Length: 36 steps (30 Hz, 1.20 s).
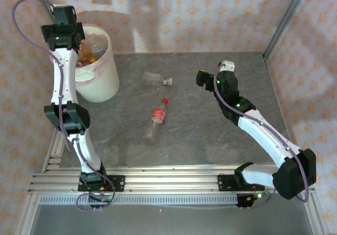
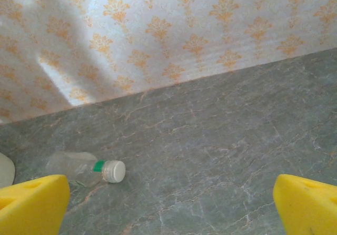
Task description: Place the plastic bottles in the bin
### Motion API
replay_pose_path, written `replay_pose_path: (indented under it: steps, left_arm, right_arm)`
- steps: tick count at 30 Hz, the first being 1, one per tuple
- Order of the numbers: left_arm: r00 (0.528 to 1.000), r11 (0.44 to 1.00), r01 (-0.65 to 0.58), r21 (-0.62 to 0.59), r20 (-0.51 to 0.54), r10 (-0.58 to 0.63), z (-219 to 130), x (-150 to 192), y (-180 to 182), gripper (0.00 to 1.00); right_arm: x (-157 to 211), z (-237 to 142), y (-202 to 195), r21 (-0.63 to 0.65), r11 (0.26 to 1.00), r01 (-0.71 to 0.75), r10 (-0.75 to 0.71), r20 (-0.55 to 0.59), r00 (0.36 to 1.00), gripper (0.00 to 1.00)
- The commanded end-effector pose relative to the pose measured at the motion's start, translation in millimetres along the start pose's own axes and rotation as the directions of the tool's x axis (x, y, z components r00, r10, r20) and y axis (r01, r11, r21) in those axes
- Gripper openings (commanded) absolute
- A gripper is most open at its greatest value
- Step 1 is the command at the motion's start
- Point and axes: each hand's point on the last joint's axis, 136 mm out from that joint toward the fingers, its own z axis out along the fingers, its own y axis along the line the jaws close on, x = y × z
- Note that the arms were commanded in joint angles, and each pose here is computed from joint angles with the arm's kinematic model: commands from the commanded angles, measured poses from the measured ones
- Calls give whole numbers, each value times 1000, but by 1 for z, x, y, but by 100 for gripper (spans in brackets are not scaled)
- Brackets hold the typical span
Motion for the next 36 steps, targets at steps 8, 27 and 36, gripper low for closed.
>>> replay_pose_path:
  steps: [8,27,36]
  left_arm:
    - [972,924,213,317,27,-233,-80,-35,-14,100]
    - [830,668,558,493,-315,-460,-216,71,-148,100]
    - [748,641,650,408,-489,-448,-214,135,-224,100]
  right_arm:
    - [-15,-15,-7,0,999,-44,44,74,996,99]
    - [-19,-4,2,-67,974,-215,220,79,972,99]
    - [-19,-6,-7,-8,976,-219,219,71,973,99]
